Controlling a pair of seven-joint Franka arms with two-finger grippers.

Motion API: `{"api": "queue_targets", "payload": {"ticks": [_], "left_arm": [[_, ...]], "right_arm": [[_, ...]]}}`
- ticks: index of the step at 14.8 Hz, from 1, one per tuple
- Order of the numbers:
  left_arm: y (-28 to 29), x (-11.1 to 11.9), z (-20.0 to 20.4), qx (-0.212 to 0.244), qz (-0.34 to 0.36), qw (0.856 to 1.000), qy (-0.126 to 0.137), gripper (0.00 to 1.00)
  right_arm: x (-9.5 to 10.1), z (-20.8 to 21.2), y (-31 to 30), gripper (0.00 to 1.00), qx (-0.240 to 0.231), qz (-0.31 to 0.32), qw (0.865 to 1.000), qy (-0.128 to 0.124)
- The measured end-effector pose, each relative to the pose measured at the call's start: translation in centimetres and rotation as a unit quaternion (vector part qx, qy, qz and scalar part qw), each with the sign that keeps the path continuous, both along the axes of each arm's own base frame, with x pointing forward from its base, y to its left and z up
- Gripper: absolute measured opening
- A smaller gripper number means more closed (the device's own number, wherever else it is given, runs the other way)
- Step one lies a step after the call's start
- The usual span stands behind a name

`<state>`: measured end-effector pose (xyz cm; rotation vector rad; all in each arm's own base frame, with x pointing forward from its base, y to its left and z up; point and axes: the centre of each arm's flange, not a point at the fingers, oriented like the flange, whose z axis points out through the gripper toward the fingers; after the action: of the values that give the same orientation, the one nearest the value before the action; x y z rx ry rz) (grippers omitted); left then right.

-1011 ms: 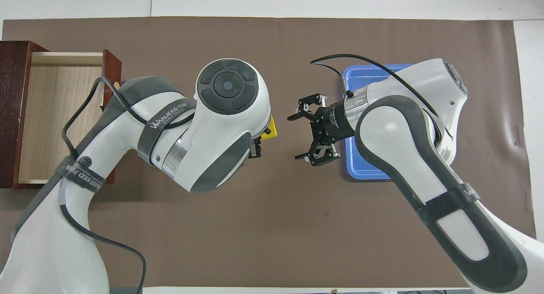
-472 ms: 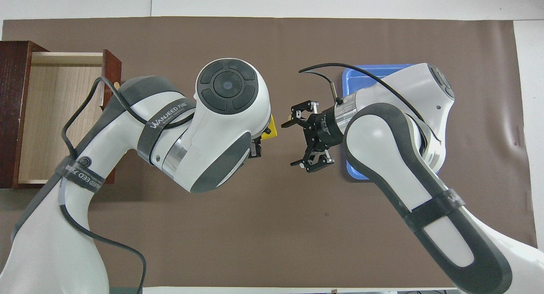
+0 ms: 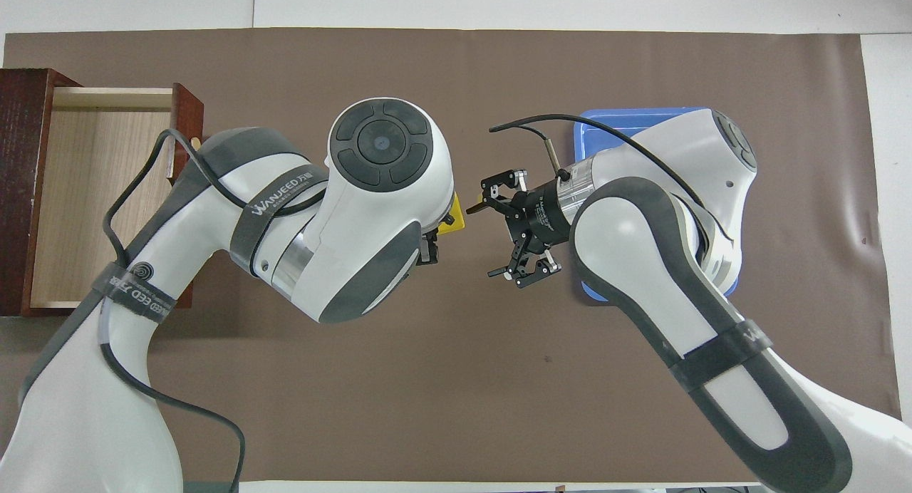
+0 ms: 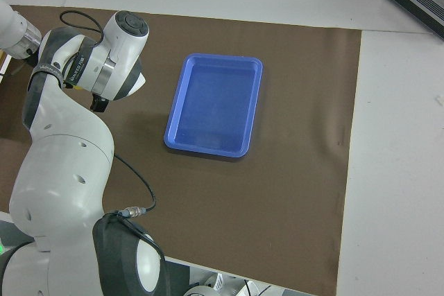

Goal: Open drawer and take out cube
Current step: 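Grasp the cube with the right gripper while the left gripper holds it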

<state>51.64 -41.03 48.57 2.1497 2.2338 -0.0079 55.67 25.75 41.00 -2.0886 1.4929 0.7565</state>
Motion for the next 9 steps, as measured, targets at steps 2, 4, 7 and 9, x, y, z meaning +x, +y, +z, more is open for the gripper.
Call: {"api": "queue_targets", "payload": {"ticks": [2,4,7,9], "left_arm": [[0.0,0.0,0.0,0.000,0.000,1.000,0.000,0.56],[0.0,0.0,0.0,0.000,0.000,1.000,0.000,0.56],[0.0,0.0,0.0,0.000,0.000,1.000,0.000,0.56],[0.0,0.0,0.0,0.000,0.000,1.000,0.000,0.56]], "right_arm": [[0.1,0.0,0.0,0.99,0.000,-0.002,1.000,-0.002],[0.2,0.1,-0.2,0.97,0.000,-0.005,1.000,-0.005],[0.8,0.6,-0.7,0.97,0.001,-0.012,1.000,-0.011],[1.3,0.9,-0.7,0.97,0.003,-0.012,1.000,-0.015]]}}
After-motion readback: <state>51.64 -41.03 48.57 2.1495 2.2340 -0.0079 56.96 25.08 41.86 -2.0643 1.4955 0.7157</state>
